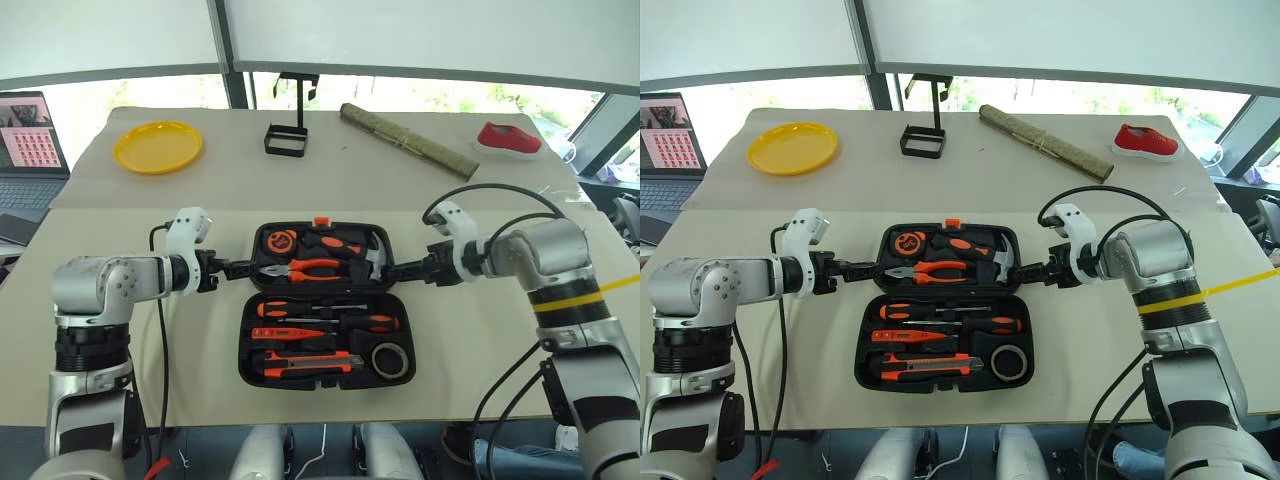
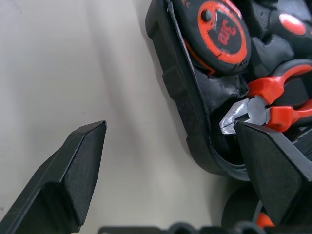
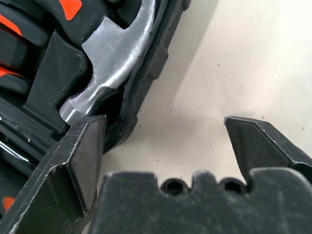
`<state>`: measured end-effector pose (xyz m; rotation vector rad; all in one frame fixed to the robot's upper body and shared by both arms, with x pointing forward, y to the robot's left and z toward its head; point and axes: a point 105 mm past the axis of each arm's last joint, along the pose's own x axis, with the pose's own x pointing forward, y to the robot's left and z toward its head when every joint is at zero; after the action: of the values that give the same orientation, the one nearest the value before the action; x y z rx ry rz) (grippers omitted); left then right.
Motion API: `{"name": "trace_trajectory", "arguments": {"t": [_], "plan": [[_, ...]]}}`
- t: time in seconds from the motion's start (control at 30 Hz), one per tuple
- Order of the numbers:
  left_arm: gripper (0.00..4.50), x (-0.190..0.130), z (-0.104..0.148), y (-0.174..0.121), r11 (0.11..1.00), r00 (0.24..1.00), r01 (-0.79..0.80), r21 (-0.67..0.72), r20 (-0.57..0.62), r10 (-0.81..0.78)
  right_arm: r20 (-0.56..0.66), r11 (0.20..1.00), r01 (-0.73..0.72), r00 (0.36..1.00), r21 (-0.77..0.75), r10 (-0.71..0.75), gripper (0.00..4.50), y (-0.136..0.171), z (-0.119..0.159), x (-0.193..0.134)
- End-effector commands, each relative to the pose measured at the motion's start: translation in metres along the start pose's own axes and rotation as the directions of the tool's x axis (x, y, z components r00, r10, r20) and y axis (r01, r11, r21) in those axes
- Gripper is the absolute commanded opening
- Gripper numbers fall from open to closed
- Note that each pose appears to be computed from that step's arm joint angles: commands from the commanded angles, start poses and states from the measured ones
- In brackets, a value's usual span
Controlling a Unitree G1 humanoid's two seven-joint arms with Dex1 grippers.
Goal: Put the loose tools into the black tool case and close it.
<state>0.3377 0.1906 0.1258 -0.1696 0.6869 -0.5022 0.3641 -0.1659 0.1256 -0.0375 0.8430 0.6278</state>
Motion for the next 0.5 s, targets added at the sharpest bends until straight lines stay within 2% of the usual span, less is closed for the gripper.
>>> {"name": "trace_trajectory", "arguments": {"t": [0.03,0.1,0.2,0.3,0.5], "plan": [[4.50,0.001,-0.001,-0.002,1.000,1.000,-0.001,-0.007,0.010,0.001,0.028,1.000,-0.002,1.000,0.018,0.001,4.47,0.001,0.009,0.000],[4.50,0.004,-0.002,0.002,1.000,1.000,-0.018,-0.012,0.008,0.018,0.020,0.999,0.025,0.999,0.028,-0.025,3.95,-0.002,0.008,0.003],[3.76,0.007,-0.002,0.004,1.000,1.000,-0.023,-0.013,0.007,0.023,-0.004,0.997,0.059,0.998,0.055,-0.059,3.05,-0.008,0.005,0.006],[2.60,0.012,0.000,0.003,1.000,1.000,-0.005,-0.028,0.010,0.006,-0.038,0.994,0.089,0.995,0.067,-0.087,2.00,-0.013,0.000,0.008],[0.56,0.018,-0.005,0.001,0.997,0.999,0.041,-0.063,-0.008,-0.041,-0.076,0.995,0.042,0.996,0.087,-0.035,0.06,-0.004,-0.006,0.011]]}}
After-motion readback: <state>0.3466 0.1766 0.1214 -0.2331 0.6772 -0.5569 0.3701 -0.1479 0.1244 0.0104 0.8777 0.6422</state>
